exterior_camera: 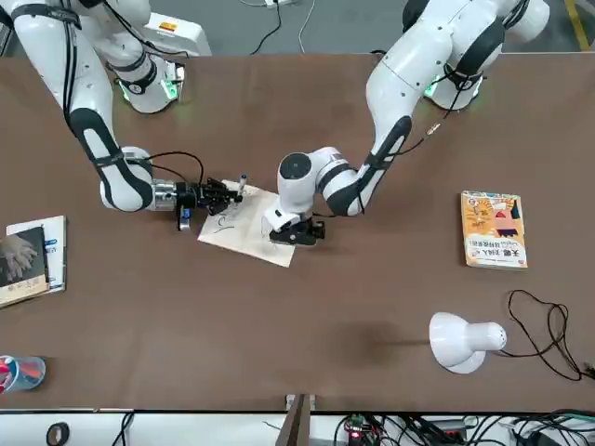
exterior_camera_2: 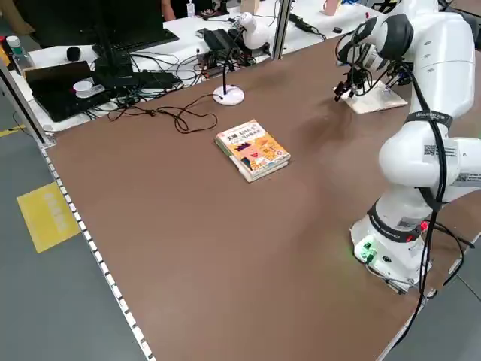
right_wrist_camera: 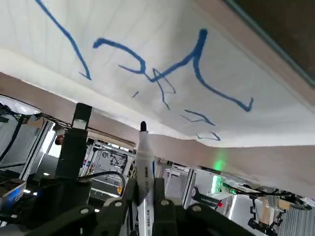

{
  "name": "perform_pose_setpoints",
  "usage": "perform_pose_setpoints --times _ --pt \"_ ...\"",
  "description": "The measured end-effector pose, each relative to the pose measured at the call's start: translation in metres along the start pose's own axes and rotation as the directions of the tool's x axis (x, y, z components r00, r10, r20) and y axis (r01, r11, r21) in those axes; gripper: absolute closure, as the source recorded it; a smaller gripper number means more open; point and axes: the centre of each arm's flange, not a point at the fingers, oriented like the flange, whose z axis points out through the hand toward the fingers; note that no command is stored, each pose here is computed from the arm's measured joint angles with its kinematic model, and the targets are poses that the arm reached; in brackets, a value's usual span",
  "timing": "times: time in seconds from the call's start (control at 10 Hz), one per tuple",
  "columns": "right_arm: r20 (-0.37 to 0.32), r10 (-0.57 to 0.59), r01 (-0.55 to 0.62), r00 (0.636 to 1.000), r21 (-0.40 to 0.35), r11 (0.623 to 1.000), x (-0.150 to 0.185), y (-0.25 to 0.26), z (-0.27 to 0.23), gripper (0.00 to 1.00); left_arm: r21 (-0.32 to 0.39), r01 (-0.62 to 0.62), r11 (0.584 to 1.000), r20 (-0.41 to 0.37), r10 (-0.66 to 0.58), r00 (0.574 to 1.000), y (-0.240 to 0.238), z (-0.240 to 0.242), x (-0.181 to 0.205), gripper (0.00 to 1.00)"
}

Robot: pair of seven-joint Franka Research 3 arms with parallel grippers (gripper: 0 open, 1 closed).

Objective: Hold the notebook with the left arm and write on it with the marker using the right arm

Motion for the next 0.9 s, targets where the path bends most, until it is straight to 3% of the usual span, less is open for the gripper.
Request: perform_pose_setpoints --times 0.9 --pt "-0.019 -0.036 0.036 0.999 -0.002 0.999 0.0084 0.0060 -0.0025 0.83 0.000 0.000 1.000 0.000 0.000 1.000 0.0000 0.0000 0.0000 0.00"
